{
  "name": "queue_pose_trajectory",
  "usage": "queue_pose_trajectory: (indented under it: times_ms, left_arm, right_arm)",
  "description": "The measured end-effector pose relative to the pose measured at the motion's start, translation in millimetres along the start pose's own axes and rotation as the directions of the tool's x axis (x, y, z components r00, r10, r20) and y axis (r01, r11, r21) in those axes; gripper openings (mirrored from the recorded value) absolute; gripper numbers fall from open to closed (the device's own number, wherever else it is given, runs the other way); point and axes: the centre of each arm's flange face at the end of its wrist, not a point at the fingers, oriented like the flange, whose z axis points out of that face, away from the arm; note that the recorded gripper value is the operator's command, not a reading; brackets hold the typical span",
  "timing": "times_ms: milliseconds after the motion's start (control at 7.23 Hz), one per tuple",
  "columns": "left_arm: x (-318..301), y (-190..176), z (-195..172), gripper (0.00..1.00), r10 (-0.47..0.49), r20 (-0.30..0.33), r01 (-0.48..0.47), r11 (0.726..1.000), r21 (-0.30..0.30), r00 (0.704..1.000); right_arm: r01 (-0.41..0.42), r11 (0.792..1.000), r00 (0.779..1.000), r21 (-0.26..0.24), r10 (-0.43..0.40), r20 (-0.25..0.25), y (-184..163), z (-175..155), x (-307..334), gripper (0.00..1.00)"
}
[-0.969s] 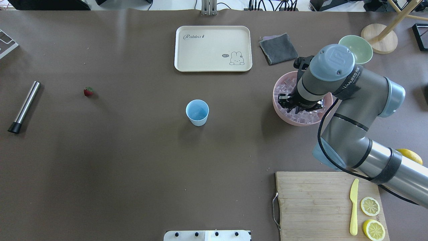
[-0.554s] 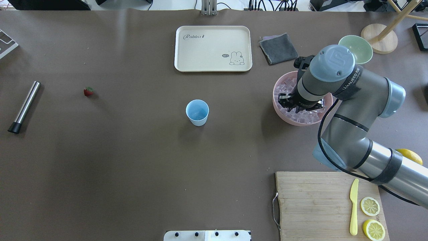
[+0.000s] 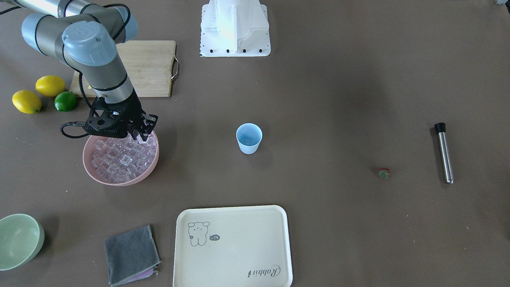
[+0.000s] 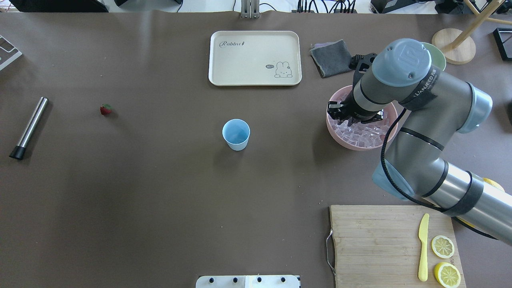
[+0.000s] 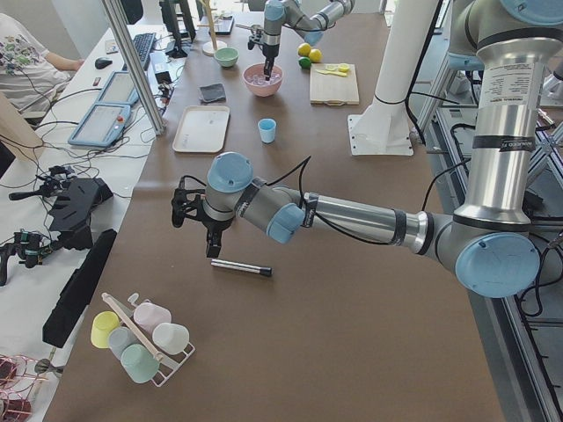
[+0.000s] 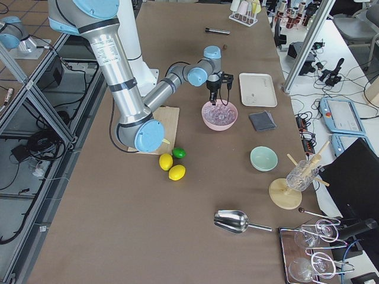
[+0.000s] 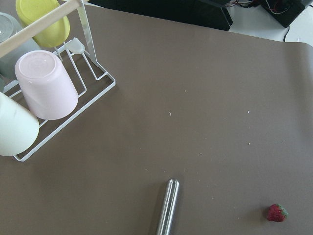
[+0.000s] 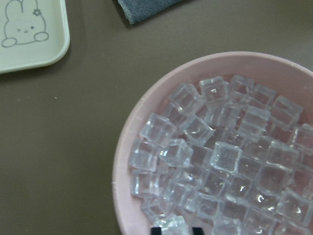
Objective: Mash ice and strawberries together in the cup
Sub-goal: 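Carry the ice cube over the light-blue cup and release it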
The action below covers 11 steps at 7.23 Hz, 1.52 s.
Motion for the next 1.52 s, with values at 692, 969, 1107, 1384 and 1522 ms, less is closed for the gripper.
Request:
queue_pose_trajectory:
  times_ms: [692,969,1107,1384,1522]
  left_arm:
    - [-1,0,1,0.97,-0.001,0.000,0.001,1.000,-0.001,1.000]
    - [0,0,4,0.97,0.000,0.000,0.000,1.000,-0.007,1.000]
    - [0,0,6,0.97,0.000,0.001,0.000,1.000,-0.011,1.000]
    - [1,-1,7,0.97,0.001,-0.001,-0.001,1.000,-0.011,1.000]
    - [3,-3,6,0.97,0.001,-0.002,-0.001,1.000,-0.011,1.000]
  right_arm:
    - [-0.088,0.996,0.996,-0.020,0.089,0.015,5,-67,-206,0.00]
    - [-0.105,0.994,0.994,0.005,0.105,0.042,19,-57,-254,0.00]
    - [-0.098,0.995,0.995,0.018,0.097,0.038,26,-44,-266,0.00]
    - [-0.082,0.996,0.996,0.042,0.081,0.024,31,-2,-276,0.00]
    - [-0.077,0.996,0.997,0.050,0.076,0.024,34,8,-277,0.00]
